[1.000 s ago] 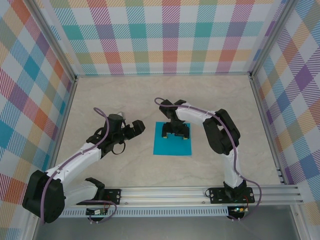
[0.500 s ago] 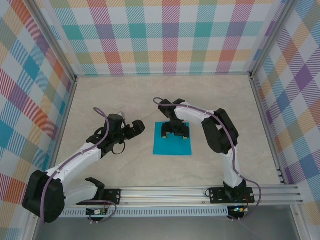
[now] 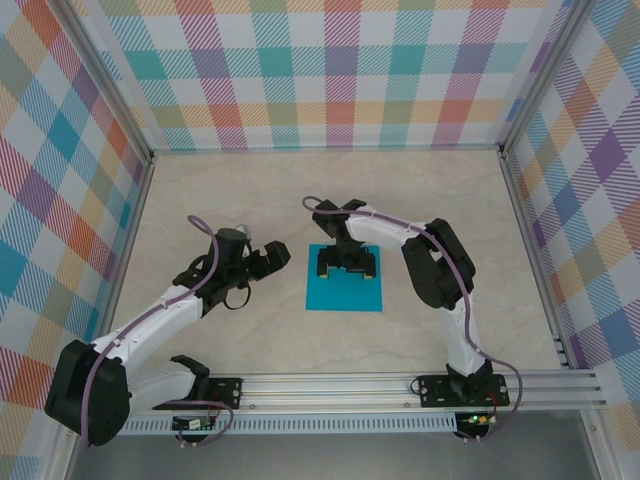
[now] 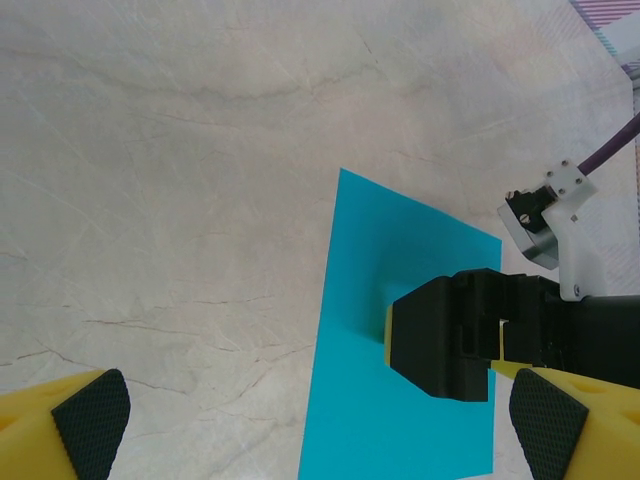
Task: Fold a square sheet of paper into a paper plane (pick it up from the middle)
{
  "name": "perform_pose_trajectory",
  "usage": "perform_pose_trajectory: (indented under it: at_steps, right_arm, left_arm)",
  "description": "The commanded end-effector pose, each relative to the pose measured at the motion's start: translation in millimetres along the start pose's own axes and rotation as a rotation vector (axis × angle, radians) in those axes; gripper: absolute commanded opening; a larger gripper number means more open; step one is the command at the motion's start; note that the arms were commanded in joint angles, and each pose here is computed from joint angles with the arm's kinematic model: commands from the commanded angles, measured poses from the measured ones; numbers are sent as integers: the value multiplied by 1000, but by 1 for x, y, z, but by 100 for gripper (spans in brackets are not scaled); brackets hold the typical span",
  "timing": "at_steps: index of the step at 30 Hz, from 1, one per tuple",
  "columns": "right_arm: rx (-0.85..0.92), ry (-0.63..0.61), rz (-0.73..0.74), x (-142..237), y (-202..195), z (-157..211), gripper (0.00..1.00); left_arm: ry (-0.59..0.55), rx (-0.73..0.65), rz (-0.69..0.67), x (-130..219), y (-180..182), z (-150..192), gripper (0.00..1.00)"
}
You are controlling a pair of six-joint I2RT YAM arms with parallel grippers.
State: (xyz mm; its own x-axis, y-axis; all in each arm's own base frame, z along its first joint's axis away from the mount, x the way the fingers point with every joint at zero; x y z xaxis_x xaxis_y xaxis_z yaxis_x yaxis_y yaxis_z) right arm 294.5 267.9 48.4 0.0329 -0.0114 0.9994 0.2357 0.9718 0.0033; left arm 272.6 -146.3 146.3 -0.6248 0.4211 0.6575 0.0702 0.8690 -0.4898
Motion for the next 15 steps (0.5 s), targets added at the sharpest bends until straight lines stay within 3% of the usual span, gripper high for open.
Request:
perform_pose_trajectory:
  at_steps: [1,9,15]
  right_arm:
    - [-6,-18,10,1,1,3,100]
    - [-32,84,60,-47,-12,19,99]
    - [-19,62,46,-35,-8,14,91]
  left_arm:
    - [12,1,0,0,1,-2,100]
    - [14,2,-7,2,3,0,100]
    - [10,3,-10,3,4,1,100]
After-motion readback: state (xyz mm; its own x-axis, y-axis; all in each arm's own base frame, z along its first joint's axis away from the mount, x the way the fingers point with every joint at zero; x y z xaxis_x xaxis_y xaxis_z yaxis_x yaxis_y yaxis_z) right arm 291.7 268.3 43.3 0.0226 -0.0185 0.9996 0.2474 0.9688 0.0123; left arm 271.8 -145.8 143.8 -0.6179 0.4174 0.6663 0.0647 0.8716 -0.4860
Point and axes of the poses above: each hand's point on the last joint's axis, 136 mm out from that joint toward the fingers, its own x axis back along the fingers, its own y axis along the line the jaws close on, z = x × y, the point moved 3 cm from there along x, back along the fingers, and after that the axes turned 13 degrees about -x, right-handed, at the moved point
